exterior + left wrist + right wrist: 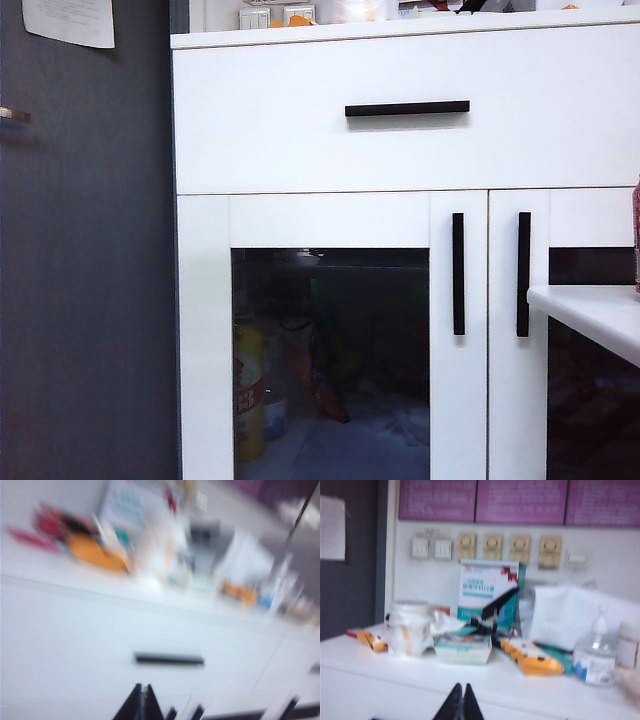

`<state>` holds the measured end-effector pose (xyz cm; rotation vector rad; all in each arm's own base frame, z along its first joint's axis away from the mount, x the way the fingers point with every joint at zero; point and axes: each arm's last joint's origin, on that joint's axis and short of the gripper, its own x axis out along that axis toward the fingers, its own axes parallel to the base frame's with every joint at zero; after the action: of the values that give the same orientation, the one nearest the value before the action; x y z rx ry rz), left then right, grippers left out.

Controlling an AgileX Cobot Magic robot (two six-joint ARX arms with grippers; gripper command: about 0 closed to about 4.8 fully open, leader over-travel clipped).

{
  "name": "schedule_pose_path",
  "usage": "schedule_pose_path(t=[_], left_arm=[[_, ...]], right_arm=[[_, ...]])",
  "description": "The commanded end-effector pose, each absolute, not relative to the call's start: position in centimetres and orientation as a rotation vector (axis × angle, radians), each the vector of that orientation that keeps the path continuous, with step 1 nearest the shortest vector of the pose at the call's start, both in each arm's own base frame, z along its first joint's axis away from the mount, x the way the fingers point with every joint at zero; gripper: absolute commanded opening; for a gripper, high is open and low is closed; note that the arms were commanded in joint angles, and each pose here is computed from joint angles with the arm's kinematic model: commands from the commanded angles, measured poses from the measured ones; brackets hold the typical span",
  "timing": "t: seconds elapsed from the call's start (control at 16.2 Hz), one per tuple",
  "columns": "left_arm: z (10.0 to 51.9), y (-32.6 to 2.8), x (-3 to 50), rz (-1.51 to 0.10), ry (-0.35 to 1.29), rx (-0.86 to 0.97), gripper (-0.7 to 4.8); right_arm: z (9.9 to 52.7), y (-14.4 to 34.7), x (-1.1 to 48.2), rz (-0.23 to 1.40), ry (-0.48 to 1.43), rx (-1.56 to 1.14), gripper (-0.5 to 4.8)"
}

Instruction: Open the left door of the white cabinet, pick up a can of beverage from the table on the right, place it inside the cabinet, and finally close the cabinet door.

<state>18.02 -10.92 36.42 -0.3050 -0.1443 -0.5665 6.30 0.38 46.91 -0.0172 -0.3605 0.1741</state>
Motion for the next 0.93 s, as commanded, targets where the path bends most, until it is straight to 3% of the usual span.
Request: schedule_pose_path(t=[0.06, 0.25, 0.56, 0.8, 0.87, 0.93], left_arm=[[33.7, -18.4, 20.0, -0.473, -0.169, -0.228, -0.06], [29.9, -22.5, 22.9, -0.500, -0.081, -0.178, -0.05], [24.0, -27.3, 26.9, -0.568, 0.072, -0.128, -0.05], [20.7, -30.7, 28.8, -0.603, 0.139, -0.118, -0.01], [20.2, -31.8, 29.0, -0.614, 0.142, -0.116, 0.14], [19.8, -32.7, 29.9, -0.615, 0.139, -0.116, 0.76]], right_arm=[[46.1, 0.4, 8.2, 0.219, -0.237, 0.045, 0.00], [45.3, 0.4, 10.4, 0.219, -0.147, 0.083, 0.50], [41.9, 0.3, 13.8, 0.240, -0.049, 0.069, 0.49], [36.6, 0.6, 15.0, 0.322, 0.052, 0.085, 0.50], [35.4, 0.6, 15.1, 0.355, 0.082, 0.089, 0.50], [34.2, 0.7, 15.3, 0.392, 0.117, 0.097, 0.50]])
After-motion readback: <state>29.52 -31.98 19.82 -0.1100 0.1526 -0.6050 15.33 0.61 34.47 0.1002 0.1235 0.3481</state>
